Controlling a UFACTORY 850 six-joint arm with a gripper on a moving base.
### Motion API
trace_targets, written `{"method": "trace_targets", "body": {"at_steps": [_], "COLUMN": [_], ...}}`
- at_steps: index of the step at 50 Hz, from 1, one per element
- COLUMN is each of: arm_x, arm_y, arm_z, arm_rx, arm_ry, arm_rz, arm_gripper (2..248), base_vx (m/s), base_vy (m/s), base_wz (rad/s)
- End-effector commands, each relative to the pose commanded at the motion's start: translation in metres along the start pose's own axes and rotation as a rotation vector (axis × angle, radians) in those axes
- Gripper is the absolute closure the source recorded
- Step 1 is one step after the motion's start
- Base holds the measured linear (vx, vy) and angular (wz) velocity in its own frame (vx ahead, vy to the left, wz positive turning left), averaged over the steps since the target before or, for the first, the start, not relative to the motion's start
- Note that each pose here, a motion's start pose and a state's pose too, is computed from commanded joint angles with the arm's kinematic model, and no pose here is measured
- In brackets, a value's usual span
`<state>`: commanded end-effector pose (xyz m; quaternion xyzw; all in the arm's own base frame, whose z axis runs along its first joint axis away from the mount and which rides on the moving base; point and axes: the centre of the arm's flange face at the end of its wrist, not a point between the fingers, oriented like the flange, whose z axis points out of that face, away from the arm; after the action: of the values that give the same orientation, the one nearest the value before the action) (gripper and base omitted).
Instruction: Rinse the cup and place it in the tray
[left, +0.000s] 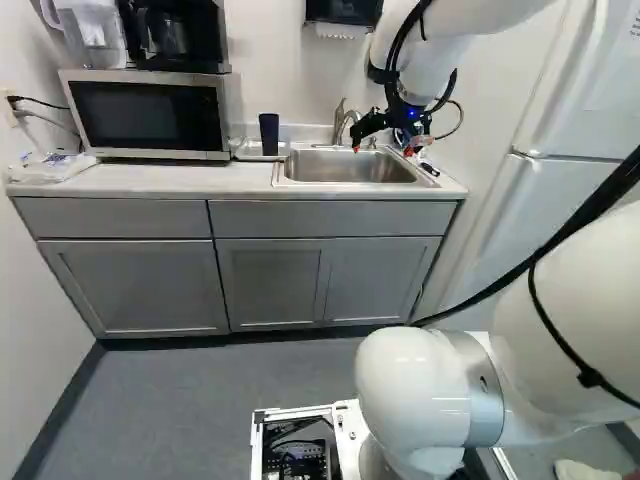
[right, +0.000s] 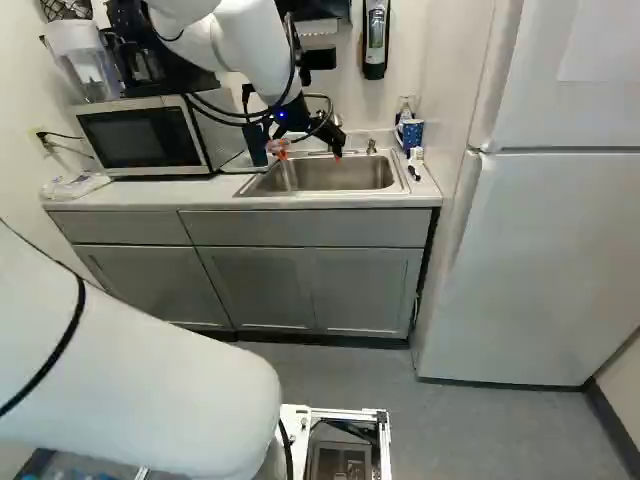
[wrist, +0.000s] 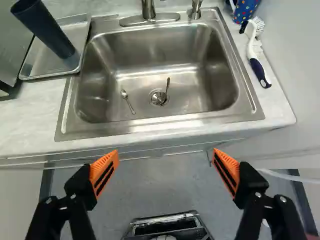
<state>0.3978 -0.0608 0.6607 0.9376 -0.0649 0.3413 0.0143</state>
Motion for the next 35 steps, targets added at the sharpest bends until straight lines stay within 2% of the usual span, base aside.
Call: {"method": "trace_targets", "body": {"at_steps": [35], "arm_x": [0.0], "arm_y": [0.0], "arm_z": [0.0], "arm_rx": [0.0], "arm_ry": [0.0], "arm_rz": [0.0], "arm_gripper": [3], "base_vx": [-0.121], "base_vy": [0.044], "base_wz": [0.001]}}
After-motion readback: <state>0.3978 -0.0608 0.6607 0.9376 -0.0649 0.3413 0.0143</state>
